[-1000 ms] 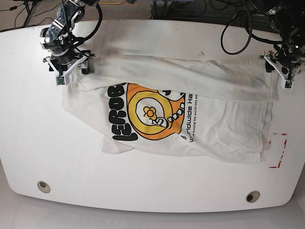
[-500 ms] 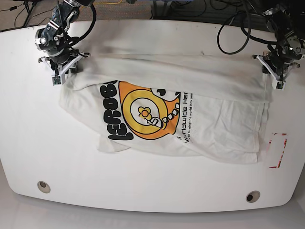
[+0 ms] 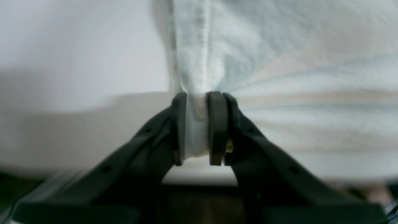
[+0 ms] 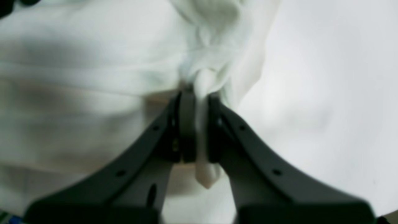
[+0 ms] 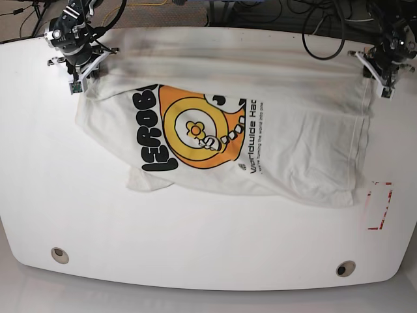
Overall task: Layout the t-shirt on the table in an organized manner, then fold the t-shirt properly
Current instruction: 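Pull the pinched collar edge with both grippers to smooth the shirt, then move the right gripper to the shirt's sleeve and pinch it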
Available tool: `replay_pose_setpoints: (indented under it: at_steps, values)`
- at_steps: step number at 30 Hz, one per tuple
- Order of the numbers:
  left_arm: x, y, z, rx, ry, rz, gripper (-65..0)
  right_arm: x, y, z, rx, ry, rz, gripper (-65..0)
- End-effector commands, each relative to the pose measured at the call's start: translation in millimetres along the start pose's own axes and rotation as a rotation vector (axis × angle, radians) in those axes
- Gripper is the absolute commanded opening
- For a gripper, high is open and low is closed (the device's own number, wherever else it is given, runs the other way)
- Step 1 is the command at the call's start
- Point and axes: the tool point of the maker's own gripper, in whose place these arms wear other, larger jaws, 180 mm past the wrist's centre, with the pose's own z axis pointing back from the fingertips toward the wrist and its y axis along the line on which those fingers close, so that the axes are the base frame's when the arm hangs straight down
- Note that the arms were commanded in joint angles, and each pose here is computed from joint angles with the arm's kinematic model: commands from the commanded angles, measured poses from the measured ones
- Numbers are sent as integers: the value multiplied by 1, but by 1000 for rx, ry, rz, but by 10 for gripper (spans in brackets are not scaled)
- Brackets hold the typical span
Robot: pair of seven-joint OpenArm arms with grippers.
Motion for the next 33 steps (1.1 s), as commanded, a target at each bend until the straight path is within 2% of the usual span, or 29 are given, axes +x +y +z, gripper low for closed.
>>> replay_pose_setpoints:
  at_steps: [1,8,10,13,17,20,22,27,33]
  values:
    - [-15,15,10,62,70,-34,-553,-13,-12,10,-48,52,31,-609]
    - [-25,15,14,64,91,-46,-549,-18,-10,14,-47,62,43,-604]
    - [-24,14,13,62,90,-45,-549,-16,-10,14,-49,58,46,-568]
    - [-17,13,12,60,74,-49,-547,-4,-12,14,-56,29,48,-457]
    - [0,17,13,76,51,-49,-540,11,-14,19,-75,-11,57,-258]
    - [7,20,13,86,71,-44,-482,21,-17,25,-92,-36,73,-154]
    - [18,25,17,110,58,-44,-428,27,-18,29,-101,-53,84,-113]
    - [37,28,28,142,12,-61,-324,42,-20,38,-124,-93,107,-106]
    - [50,27,37,161,-28,-83,-308,65,-23,36,-134,-149,98,-111]
